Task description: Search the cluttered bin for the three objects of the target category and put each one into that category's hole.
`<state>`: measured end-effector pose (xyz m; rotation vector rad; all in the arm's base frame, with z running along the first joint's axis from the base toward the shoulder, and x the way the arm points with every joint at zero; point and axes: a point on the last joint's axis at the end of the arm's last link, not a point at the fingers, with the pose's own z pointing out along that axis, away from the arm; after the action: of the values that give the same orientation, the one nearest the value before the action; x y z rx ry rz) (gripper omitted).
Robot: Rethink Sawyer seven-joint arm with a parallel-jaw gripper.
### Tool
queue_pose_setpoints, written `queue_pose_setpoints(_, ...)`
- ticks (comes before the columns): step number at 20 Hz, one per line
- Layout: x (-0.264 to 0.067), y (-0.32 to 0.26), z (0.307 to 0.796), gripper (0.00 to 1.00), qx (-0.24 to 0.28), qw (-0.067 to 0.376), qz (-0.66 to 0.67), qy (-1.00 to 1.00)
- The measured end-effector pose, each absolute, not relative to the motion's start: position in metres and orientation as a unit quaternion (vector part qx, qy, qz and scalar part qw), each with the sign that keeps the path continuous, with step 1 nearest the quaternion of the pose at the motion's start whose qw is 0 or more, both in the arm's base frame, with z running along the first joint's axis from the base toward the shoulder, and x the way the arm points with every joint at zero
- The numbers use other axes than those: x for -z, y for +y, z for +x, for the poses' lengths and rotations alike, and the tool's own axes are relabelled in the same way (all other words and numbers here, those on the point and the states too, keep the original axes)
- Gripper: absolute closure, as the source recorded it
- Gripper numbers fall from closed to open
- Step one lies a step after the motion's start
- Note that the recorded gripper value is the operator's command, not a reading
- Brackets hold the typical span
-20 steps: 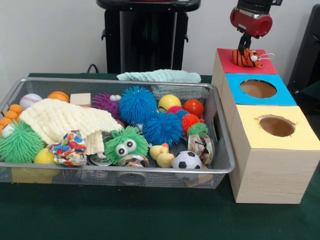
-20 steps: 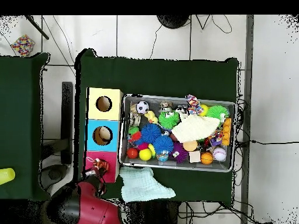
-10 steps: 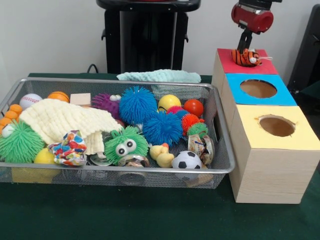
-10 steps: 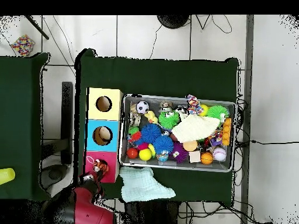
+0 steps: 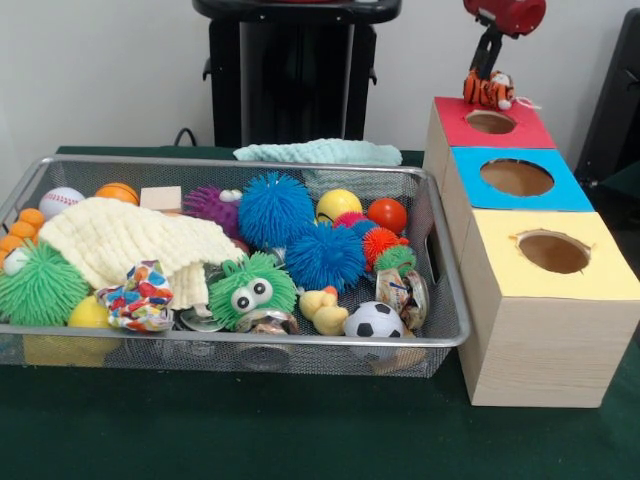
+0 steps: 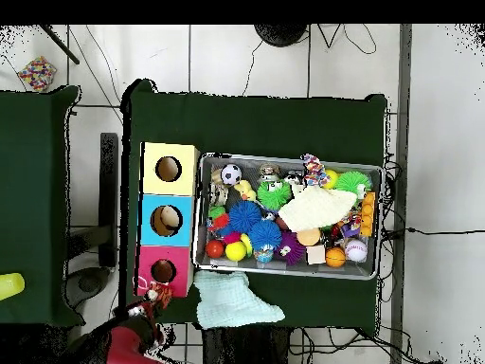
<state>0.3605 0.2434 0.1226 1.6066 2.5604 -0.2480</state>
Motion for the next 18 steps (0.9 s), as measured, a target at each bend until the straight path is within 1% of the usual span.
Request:
queue_pose_setpoints(2, -0.132, 0.242, 0.344, 1.0, 0.104, 0.014, 0.536, 0.838)
queue_pose_setpoints(4, -0.134, 0.241, 0.341, 1.0, 0.109, 0.005, 0.538, 0.836)
queue_pose_setpoints(5, -0.139, 0.238, 0.337, 1.0, 0.117, -0.014, 0.546, 0.83)
queue_pose_setpoints(6, -0.141, 0.237, 0.337, 1.0, 0.119, -0.017, 0.548, 0.828)
queue_pose_setpoints(10, -0.14, 0.229, 0.342, 1.0, 0.122, -0.019, 0.559, 0.82)
queue_pose_setpoints(14, -0.135, 0.218, 0.351, 1.0, 0.121, -0.004, 0.57, 0.813)
queue_pose_setpoints(18, -0.132, 0.219, 0.355, 1.0, 0.122, -0.001, 0.572, 0.811)
